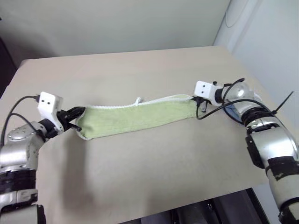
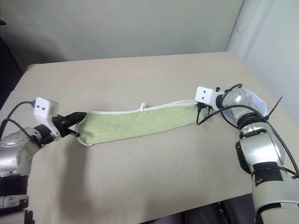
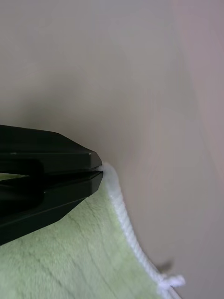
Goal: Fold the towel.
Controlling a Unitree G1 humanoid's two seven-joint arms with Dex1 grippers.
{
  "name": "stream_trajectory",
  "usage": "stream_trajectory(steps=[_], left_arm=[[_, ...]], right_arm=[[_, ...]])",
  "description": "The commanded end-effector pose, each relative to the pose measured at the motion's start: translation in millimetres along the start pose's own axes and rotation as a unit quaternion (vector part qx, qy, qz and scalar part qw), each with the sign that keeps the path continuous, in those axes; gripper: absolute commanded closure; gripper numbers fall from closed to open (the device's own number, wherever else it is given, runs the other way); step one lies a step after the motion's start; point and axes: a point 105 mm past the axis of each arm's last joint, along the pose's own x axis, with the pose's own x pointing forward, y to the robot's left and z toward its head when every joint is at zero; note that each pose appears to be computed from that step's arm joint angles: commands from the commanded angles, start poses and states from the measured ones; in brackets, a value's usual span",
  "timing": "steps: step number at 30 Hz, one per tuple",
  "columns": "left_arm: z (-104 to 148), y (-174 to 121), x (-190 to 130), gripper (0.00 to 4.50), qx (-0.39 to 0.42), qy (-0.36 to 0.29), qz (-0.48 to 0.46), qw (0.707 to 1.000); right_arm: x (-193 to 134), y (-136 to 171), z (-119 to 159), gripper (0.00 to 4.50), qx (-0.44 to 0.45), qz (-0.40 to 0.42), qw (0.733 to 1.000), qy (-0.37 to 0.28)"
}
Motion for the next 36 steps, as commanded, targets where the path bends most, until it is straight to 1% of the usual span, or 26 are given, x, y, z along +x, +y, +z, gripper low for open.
stream_trajectory(steps=[1, 5, 12, 13, 15, 17, 19, 21, 22, 26, 28, 30, 32, 34, 36], left_arm=[[2.2, 5.7, 5.6, 4.43, 0.017, -0.005, 0.011, 1.000], [-9.0, 4.5, 6.3, 4.43, 0.021, 0.013, 0.001, 1.000], [-17.8, 9.7, 2.1, 4.43, 0.016, 0.025, 0.007, 1.000], [-18.3, 10.2, 2.1, 4.24, 0.017, 0.026, 0.008, 1.000], [-18.8, 10.3, 1.4, 3.78, 0.007, 0.025, 0.008, 1.000], [-18.7, 10.7, 0.2, 3.14, 0.001, 0.022, 0.010, 1.000], [-19.1, 10.8, -1.0, 2.39, 0.001, 0.021, 0.011, 1.000], [-20.0, 12.1, -2.7, 1.73, -0.003, 0.019, 0.013, 1.000], [-20.7, 12.5, -3.6, 1.34, -0.005, 0.019, 0.014, 1.000], [-23.2, 16.3, -9.3, 0.00, 0.001, 0.018, 0.033, 0.999], [-21.5, 22.4, -14.8, 0.00, 0.004, 0.008, 0.058, 0.998], [-12.6, 31.9, -22.2, 0.00, -0.015, -0.027, 0.095, 0.995], [-3.0, 42.0, -30.5, 0.00, -0.030, -0.060, 0.142, 0.988], [14.8, 44.3, -40.4, 0.00, -0.048, -0.112, 0.176, 0.977], [29.7, 38.4, -49.3, 0.00, -0.044, -0.149, 0.193, 0.969]], right_arm=[[-3.7, -20.7, 5.4, 4.50, -0.002, -0.058, 0.998, 0.006], [-2.4, -23.4, 3.9, 4.50, -0.006, -0.079, 0.997, 0.014], [-2.8, -34.5, 4.7, 4.50, 0.005, -0.123, 0.992, 0.023], [-2.6, -34.8, 5.7, 4.50, 0.015, -0.123, 0.992, 0.019], [-2.8, -35.6, 7.3, 4.05, 0.037, -0.123, 0.992, 0.010], [-3.1, -35.8, 9.1, 3.59, 0.039, -0.120, 0.992, 0.004], [-3.3, -36.0, 9.5, 2.86, 0.036, -0.121, 0.992, 0.002], [-3.5, -37.0, 9.7, 2.25, 0.028, -0.127, 0.991, 0.003], [-3.5, -37.0, 9.7, 1.85, 0.025, -0.128, 0.991, 0.004], [-7.0, -43.8, 6.9, 0.55, -0.012, -0.163, 0.986, 0.018], [-12.4, -50.8, 5.3, 0.55, -0.030, -0.191, 0.981, 0.021], [-22.4, -62.1, 6.2, 0.55, -0.038, -0.230, 0.972, 0.012], [-33.9, -72.6, 6.5, 0.55, -0.019, -0.263, 0.965, -0.008], [-46.0, -79.3, -1.6, 0.55, 0.113, -0.277, 0.952, -0.059], [-51.5, -75.8, -15.1, 0.55, 0.253, -0.260, 0.926, -0.107]])
